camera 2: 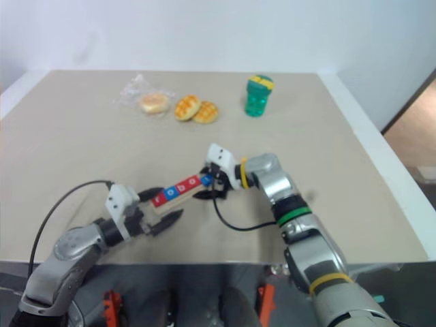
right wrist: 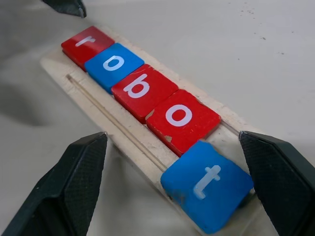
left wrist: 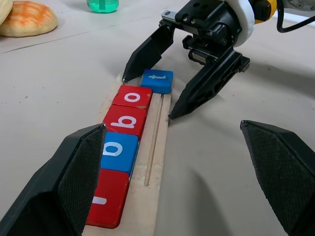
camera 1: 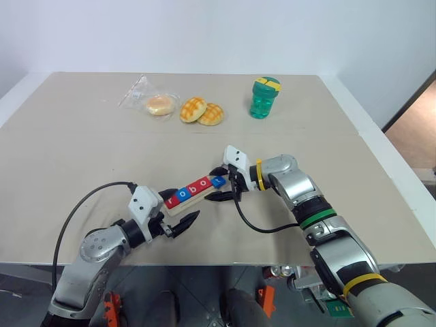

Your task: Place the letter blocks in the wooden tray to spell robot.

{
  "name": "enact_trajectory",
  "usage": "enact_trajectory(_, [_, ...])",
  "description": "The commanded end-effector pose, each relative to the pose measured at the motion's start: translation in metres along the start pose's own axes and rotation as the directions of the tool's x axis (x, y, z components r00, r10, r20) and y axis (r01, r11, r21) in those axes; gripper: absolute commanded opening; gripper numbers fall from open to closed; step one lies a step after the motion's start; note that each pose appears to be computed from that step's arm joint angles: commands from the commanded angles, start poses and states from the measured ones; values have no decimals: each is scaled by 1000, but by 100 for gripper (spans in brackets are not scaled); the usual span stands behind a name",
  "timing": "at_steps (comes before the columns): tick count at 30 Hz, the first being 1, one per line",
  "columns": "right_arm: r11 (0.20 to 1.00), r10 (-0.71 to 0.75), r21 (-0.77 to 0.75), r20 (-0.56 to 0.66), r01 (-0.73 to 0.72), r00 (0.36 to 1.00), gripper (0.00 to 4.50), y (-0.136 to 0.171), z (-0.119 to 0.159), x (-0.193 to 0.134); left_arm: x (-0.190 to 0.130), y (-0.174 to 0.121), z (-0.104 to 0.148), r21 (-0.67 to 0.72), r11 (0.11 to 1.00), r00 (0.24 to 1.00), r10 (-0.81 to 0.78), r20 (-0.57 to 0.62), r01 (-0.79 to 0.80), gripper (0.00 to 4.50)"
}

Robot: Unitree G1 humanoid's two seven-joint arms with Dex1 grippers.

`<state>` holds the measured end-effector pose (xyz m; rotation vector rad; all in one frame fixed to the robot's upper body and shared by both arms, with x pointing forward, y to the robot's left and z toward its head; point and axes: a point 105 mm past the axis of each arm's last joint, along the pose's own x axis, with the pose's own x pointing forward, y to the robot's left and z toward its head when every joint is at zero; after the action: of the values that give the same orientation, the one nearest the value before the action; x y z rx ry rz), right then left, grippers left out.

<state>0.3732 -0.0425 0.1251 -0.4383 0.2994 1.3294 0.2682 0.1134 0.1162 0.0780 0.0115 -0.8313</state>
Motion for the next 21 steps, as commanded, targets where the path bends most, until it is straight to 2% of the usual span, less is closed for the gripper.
enact_trajectory(1, [999, -11, -47, 94, 15, 996, 445, 0, 31, -7, -1, -1, 7, 29, 1000, 1000, -1, 21, 0, 450])
enact_trajectory(6, [998, -43, -39, 149, 49, 988, 445, 3, 42, -15, -1, 1, 8, 32, 999, 1000, -2, 19, 1, 450])
enact_trajectory(12, [982, -186, 10, 232, 189, 955, 445, -2, 52, -38, -1, 1, 11, 27, 1000, 1000, -6, 24, 6, 450])
enact_trajectory(13, [979, -201, 21, 234, 202, 951, 391, 0, 48, -42, -1, 1, 12, 22, 1000, 1000, -11, 29, 10, 450])
enact_trajectory(16, [967, -254, 72, 222, 244, 941, 297, 9, 31, -53, 0, -2, 18, -1, 999, 998, -42, 49, 42, 450])
enact_trajectory(21, [949, -305, 140, 176, 283, 936, 116, 23, 9, -62, -1, -7, 20, -24, 995, 995, -93, 42, 94, 450])
